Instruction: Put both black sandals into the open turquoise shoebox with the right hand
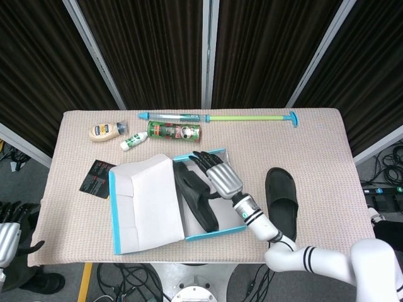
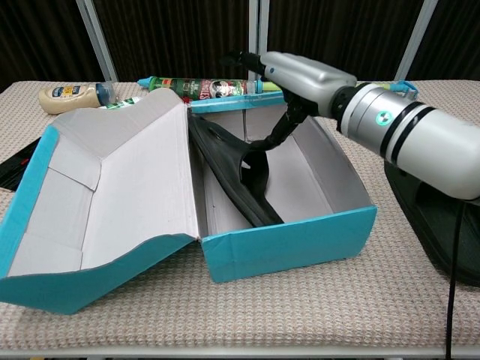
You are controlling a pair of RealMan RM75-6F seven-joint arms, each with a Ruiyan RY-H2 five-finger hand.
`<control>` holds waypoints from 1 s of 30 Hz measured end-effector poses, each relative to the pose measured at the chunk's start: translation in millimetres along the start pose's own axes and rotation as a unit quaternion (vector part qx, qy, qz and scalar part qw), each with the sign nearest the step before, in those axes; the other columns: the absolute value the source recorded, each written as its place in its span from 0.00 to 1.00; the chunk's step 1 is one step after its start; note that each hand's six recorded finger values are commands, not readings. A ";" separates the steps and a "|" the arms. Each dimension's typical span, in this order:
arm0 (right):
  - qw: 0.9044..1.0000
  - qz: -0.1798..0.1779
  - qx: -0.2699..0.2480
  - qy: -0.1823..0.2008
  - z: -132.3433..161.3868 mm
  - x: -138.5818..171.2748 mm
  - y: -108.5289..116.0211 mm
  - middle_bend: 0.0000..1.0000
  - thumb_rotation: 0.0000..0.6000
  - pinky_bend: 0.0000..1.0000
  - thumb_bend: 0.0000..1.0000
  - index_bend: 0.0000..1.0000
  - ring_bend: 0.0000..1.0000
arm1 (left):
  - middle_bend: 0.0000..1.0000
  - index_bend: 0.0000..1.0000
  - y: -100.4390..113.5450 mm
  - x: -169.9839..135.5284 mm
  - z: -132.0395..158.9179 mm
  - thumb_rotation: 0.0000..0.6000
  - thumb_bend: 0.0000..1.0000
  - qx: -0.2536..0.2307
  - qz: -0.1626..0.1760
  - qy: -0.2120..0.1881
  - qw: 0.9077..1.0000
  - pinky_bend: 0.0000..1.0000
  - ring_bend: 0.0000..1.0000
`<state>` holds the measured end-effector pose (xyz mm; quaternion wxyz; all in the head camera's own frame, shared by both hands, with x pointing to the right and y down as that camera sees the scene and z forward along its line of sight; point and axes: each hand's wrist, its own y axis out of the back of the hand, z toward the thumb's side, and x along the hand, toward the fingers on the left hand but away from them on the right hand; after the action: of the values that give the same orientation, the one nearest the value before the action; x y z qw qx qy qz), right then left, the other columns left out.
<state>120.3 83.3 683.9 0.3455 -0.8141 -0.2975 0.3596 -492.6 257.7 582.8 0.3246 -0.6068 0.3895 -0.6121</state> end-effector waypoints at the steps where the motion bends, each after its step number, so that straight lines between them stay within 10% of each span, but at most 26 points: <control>1: 1.000 -0.005 0.002 -0.001 -1.0 3.1 6.2 0.07 1.00 0.12 0.06 0.00 0.00 | 0.17 0.19 0.5 0.3 0.8 1.00 0.03 0.000 0.000 -0.001 1.000 0.07 0.09; 13: 0.988 -0.058 0.057 -0.130 -74.7 78.0 88.1 0.18 1.00 0.17 0.04 0.08 0.05 | 0.17 0.19 3.4 4.0 4.9 1.00 0.03 0.000 0.000 -0.006 1.000 0.07 0.09; 20: 0.969 0.036 0.071 -0.232 -126.4 127.0 80.5 0.18 1.00 0.17 0.02 0.08 0.04 | 0.17 0.19 2.8 6.2 9.4 1.00 0.03 0.000 -0.003 -0.013 1.000 0.07 0.09; 30: 0.935 0.164 0.147 -0.277 -148.1 149.2 41.2 0.17 1.00 0.12 0.02 0.07 0.00 | 0.17 0.19 2.6 6.2 9.8 1.00 0.03 0.005 -0.008 -0.012 1.000 0.07 0.09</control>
<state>331.4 116.9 669.6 0.3019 -0.6596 -0.1878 0.6622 -483.4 250.2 583.2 0.3273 -0.6152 0.3774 -0.6099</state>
